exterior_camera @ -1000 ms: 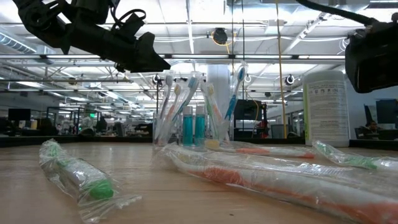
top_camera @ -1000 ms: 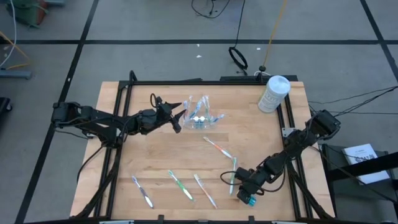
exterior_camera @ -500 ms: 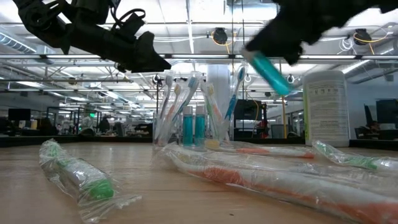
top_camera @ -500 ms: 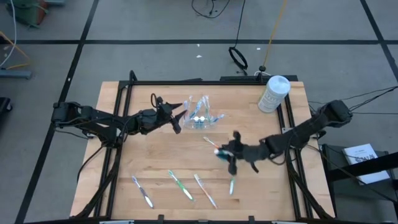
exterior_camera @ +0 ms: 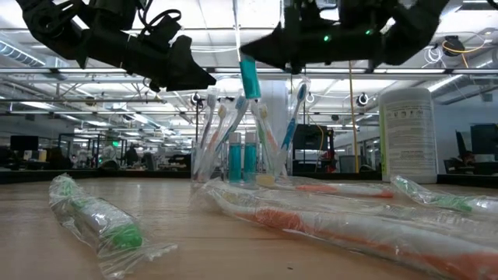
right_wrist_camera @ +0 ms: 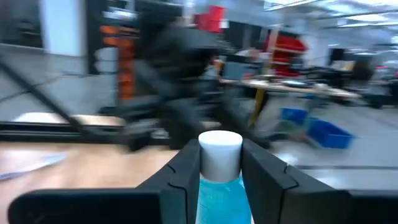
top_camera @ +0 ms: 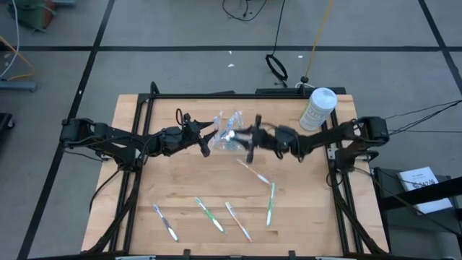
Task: Pick & Place Toothbrushes
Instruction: Put the mouthwash into the transparent organizer
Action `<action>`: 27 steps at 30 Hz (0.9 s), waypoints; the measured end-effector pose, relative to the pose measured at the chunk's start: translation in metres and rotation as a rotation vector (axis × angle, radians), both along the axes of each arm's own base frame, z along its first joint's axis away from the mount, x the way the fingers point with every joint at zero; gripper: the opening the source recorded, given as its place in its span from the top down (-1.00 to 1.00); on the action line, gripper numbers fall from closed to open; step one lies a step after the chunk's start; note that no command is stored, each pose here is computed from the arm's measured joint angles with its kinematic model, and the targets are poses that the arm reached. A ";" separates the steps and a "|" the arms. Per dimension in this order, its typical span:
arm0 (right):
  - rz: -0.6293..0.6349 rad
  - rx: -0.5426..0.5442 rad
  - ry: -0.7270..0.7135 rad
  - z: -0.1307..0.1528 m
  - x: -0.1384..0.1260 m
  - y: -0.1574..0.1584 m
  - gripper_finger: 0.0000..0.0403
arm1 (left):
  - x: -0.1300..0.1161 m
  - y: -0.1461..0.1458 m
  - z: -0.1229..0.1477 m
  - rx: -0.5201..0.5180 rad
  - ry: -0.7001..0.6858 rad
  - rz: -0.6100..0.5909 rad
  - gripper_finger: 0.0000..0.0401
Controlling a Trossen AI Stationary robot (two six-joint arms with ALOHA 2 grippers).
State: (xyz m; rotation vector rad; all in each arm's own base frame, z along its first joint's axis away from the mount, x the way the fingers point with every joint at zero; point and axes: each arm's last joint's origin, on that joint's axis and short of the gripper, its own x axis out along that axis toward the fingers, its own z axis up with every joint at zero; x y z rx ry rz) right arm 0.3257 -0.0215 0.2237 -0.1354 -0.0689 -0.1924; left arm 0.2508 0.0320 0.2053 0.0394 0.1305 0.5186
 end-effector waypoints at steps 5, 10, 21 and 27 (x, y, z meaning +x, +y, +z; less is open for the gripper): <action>-0.100 0.009 0.130 -0.006 0.003 -0.035 0.57 | 0.000 0.000 0.000 -0.002 -0.002 0.001 0.07; -0.149 0.050 0.161 -0.017 0.011 -0.054 0.57 | 0.000 0.000 0.000 -0.006 -0.004 0.003 0.07; -0.163 0.119 0.181 -0.046 0.028 -0.060 0.54 | 0.000 0.000 0.000 -0.017 -0.010 0.005 0.07; -0.166 0.157 0.211 -0.050 0.027 -0.060 0.41 | 0.000 0.000 0.000 -0.018 -0.010 0.005 0.07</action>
